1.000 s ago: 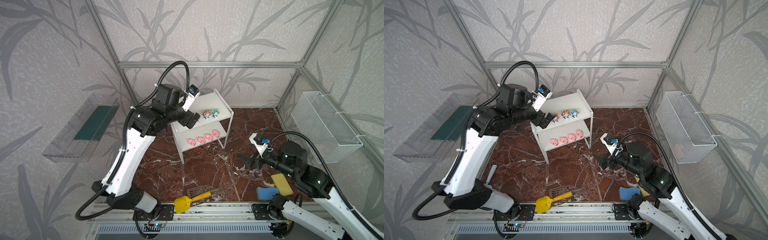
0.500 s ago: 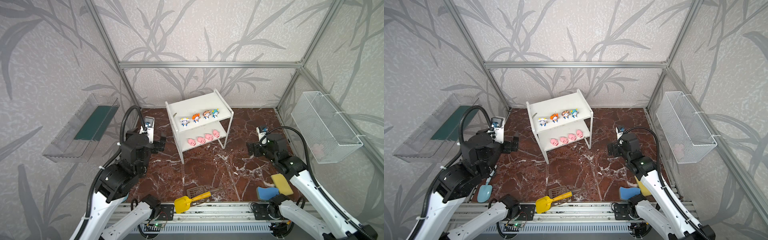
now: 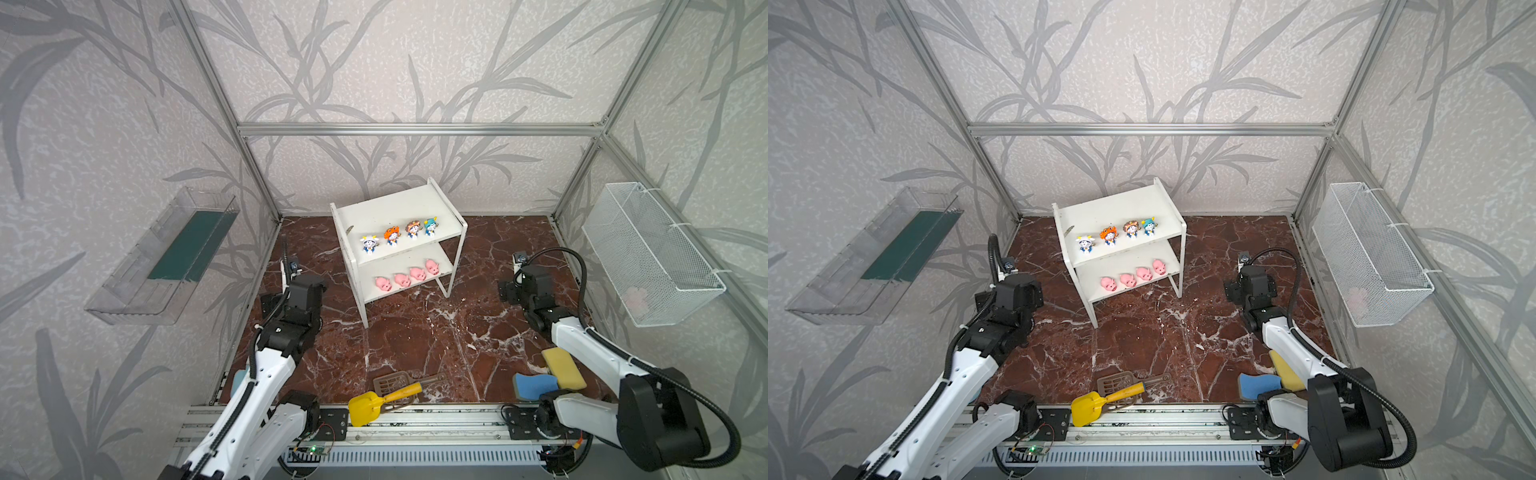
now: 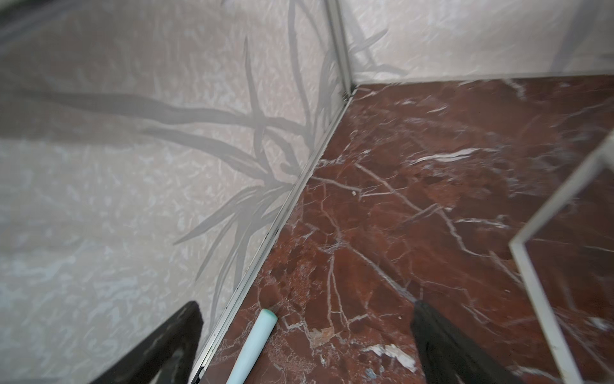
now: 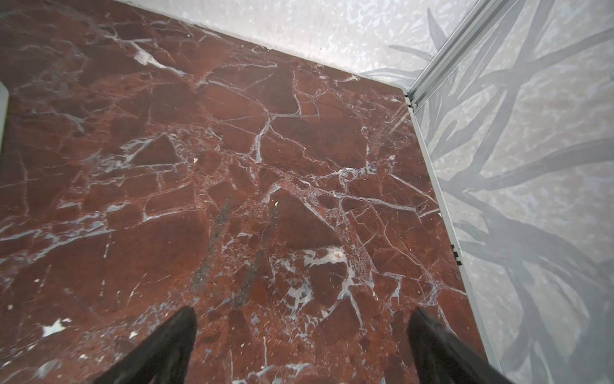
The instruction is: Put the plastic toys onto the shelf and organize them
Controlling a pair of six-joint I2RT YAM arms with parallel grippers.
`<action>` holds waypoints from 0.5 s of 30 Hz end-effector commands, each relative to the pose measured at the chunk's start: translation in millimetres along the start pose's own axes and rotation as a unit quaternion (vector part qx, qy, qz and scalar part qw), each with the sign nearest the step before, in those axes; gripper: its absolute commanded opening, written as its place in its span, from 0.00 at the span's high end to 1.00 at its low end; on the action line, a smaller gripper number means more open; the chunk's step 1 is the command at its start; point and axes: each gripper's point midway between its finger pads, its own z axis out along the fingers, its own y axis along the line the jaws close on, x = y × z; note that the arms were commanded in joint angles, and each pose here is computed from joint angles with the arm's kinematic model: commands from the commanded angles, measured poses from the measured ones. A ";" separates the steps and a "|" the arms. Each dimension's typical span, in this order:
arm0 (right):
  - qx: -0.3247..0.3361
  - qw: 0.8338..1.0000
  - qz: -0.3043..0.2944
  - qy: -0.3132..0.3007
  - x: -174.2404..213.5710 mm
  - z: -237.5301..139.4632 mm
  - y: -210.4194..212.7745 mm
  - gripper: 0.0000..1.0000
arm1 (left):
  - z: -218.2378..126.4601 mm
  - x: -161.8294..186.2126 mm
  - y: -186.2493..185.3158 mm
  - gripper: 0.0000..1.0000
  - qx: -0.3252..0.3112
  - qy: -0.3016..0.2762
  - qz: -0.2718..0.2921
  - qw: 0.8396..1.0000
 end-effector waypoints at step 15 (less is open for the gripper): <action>-0.050 0.998 0.018 -0.033 3.5 38.8 12.8 0.01 | 47.0 34.9 -29.6 0.00 -0.006 -0.072 -0.096 0.993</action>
